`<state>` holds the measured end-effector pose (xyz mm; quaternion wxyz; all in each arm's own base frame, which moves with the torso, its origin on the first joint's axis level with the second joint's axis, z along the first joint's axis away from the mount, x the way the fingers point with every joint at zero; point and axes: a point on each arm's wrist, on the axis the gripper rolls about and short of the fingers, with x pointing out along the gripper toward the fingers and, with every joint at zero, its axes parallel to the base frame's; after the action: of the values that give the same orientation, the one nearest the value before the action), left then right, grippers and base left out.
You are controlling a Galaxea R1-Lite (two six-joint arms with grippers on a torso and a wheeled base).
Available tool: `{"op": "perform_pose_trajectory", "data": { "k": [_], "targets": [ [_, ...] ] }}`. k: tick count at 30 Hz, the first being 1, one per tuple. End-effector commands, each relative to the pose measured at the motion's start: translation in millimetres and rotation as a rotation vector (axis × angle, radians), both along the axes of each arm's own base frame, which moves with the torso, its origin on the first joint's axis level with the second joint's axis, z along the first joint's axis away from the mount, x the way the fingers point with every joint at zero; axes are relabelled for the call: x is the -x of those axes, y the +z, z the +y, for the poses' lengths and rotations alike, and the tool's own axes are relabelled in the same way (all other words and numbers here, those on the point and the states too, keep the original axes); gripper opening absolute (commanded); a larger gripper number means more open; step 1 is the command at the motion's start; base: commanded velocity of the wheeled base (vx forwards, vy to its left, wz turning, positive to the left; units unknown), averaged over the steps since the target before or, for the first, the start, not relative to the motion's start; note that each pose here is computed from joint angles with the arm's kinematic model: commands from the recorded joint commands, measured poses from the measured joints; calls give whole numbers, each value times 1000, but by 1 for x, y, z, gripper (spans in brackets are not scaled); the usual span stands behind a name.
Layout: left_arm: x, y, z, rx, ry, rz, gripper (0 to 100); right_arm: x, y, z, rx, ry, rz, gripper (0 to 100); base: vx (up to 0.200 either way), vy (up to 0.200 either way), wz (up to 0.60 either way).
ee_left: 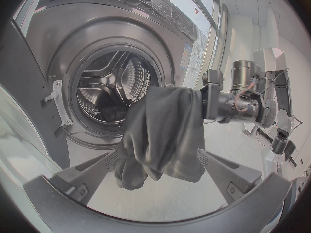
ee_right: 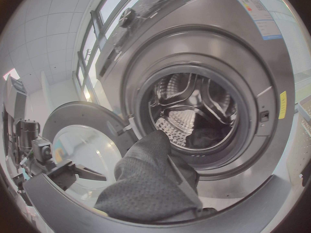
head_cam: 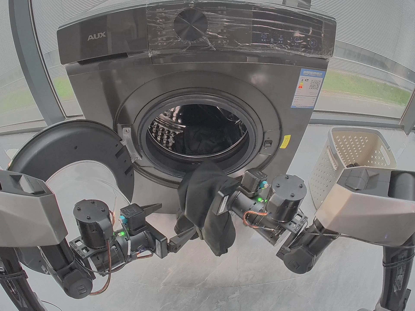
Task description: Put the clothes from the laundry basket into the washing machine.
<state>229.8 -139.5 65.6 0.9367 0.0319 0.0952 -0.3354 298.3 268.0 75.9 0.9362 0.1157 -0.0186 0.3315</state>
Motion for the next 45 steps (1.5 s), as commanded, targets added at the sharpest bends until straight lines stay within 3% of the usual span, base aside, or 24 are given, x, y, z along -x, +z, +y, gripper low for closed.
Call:
{"op": "perform_pose_trajectory", "data": {
  "k": [1,8,10,11,12,19,29,36,37,45],
  "targets": [
    [-2,-3,-1,-1,-1,4,100,14,-2,15,2,53,2,0,0,0,0],
    [-8,-10,-3,-5,5,22,100,31,-4,31,2,109,6,0,0,0,0],
    [-11,-9,-4,10,11,21,100,31,-3,31,1,109,5,0,0,0,0],
    [-14,-8,-7,47,8,35,100,32,-5,29,4,107,11,0,0,0,0],
    [-15,-10,-9,54,9,45,100,33,-5,29,4,109,11,0,0,0,0],
    [-39,-29,-18,54,29,60,100,37,-1,31,-2,121,4,0,0,0,0],
    [-57,-41,-26,61,29,48,100,42,0,31,-3,127,6,0,0,0,0],
    [-66,-35,-30,80,28,9,100,43,-2,30,1,125,17,0,0,0,0],
    [-66,-34,-30,82,28,6,0,43,-2,30,0,123,18,0,0,0,0],
    [-68,-28,-29,95,37,-12,0,41,-5,23,15,102,36,0,0,0,0]
  ]
}}
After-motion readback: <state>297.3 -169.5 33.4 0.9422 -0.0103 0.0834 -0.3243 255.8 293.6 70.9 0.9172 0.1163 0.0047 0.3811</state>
